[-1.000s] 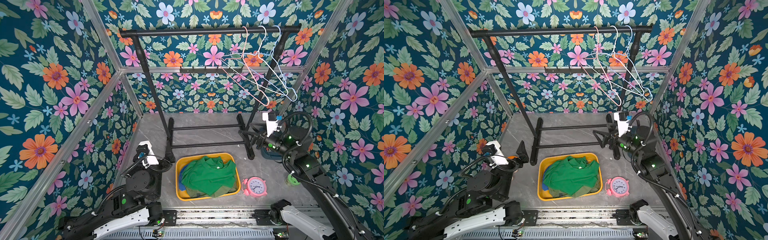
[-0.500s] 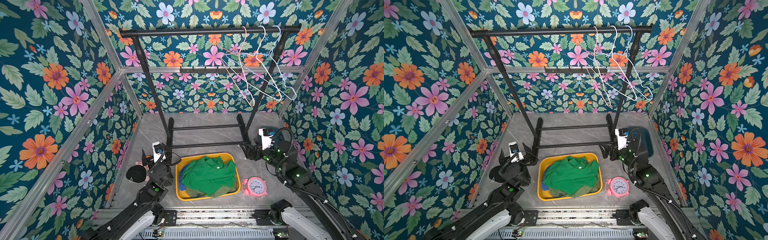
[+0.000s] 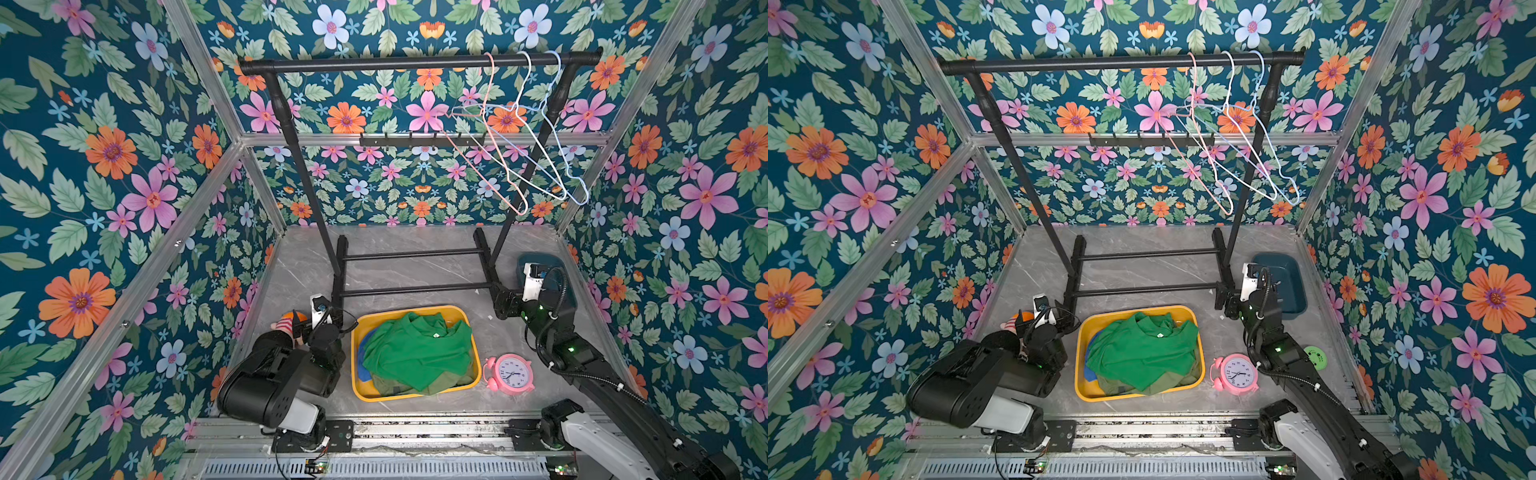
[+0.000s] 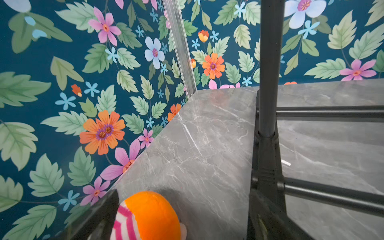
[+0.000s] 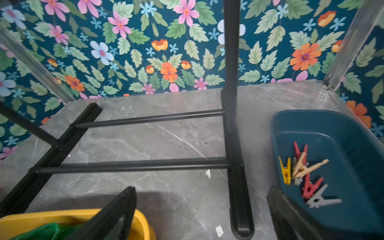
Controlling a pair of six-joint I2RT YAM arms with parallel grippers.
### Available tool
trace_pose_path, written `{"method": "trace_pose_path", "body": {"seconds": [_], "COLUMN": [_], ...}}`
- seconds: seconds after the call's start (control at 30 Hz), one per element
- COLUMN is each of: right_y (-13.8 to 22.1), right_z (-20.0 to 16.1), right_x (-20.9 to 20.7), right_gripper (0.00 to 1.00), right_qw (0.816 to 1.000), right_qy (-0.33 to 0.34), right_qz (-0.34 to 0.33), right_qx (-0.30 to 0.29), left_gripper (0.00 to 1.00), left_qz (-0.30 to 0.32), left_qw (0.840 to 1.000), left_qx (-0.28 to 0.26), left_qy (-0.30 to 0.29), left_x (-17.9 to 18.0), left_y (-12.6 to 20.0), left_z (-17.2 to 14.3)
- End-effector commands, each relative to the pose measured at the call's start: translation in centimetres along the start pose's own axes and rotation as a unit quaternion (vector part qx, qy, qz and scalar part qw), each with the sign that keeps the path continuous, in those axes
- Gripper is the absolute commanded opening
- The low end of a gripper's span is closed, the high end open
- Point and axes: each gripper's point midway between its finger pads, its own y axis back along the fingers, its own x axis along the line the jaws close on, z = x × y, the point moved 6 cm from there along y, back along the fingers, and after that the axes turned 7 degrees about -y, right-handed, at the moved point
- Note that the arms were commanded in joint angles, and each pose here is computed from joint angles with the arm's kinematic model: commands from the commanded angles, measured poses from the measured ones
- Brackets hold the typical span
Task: Remove the clothespins securing tank tops to the hanger
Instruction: Reset both arms
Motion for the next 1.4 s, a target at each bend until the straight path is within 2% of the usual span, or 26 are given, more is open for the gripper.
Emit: {"method": "trace_pose_path", "body": {"seconds": [0.0,0.03,0.1,0.3,0.4,0.47,0.53,0.6,0.77,0.9,0.97,1.03,1.17,1.37], "right_y": [-0.4,-0.5,-0.6,0.4,0.1,-0.2,-0.8,-1.6,-4.2,-5.7,-6.2,-6.7,-6.4,-6.3], "right_z": [1.3,1.1,0.5,-0.6,-1.4,-2.1,-3.0,-4.1,-5.8,-6.3,-6.8,-7.2,-7.5,-7.5], "right_x": [-0.5,-1.0,-2.5,-6.3,-7.7,-8.3,-9.0,-9.7,-10.2,-10.9,-11.3,-12.6,-13.2,-13.2], "right_gripper": [0.99,0.99,0.99,0.99,0.99,0.99,0.99,0.99,0.99,0.99,0.99,0.99,0.99,0.99], "right_qw": [0.999,0.998,0.995,0.98,0.975,0.971,0.966,0.961,0.964,0.973,0.981,0.985,0.986,0.986], "right_qy": [-0.021,-0.018,-0.008,-0.008,0.01,0.017,0.035,0.059,0.078,0.067,0.046,0.012,-0.001,0.0], "right_qz": [-0.018,-0.037,-0.087,-0.161,-0.202,-0.221,-0.235,-0.254,-0.237,-0.207,-0.185,-0.172,-0.161,-0.163], "right_qx": [-0.041,-0.037,-0.041,-0.116,-0.091,-0.094,-0.097,-0.088,-0.09,-0.079,-0.029,-0.015,-0.035,-0.033], "left_gripper": [0.99,1.0,1.0,1.0,1.0,1.0,1.0,1.0,1.0,1.0,1.0,1.0,1.0,1.0], "left_qz": [-0.027,-0.028,-0.04,-0.077,-0.104,-0.099,-0.106,-0.1,-0.1,-0.1,-0.099,-0.099,-0.1,-0.101], "left_qw": [0.995,0.995,0.996,0.993,0.99,0.99,0.99,0.991,0.992,0.992,0.992,0.992,0.992,0.992], "left_qx": [-0.072,-0.081,-0.063,-0.056,-0.05,-0.069,-0.041,-0.037,-0.033,-0.032,-0.027,-0.025,-0.026,-0.017], "left_qy": [0.057,0.05,0.055,0.07,0.081,0.079,0.078,0.075,0.074,0.074,0.074,0.073,0.073,0.072], "left_x": [-0.5,-0.6,-0.7,-0.5,-0.5,-0.5,-0.8,-0.9,-0.9,-1.0,-1.1,-1.1,-1.1,-1.3], "left_y": [-0.9,-1.1,-1.2,-2.1,-2.5,-2.9,-3.1,-3.6,-3.6,-3.7,-3.9,-4.0,-4.0,-4.3], "left_z": [2.5,2.8,2.3,1.9,1.1,1.4,1.0,1.0,1.0,1.0,1.0,0.9,1.0,0.9]}}
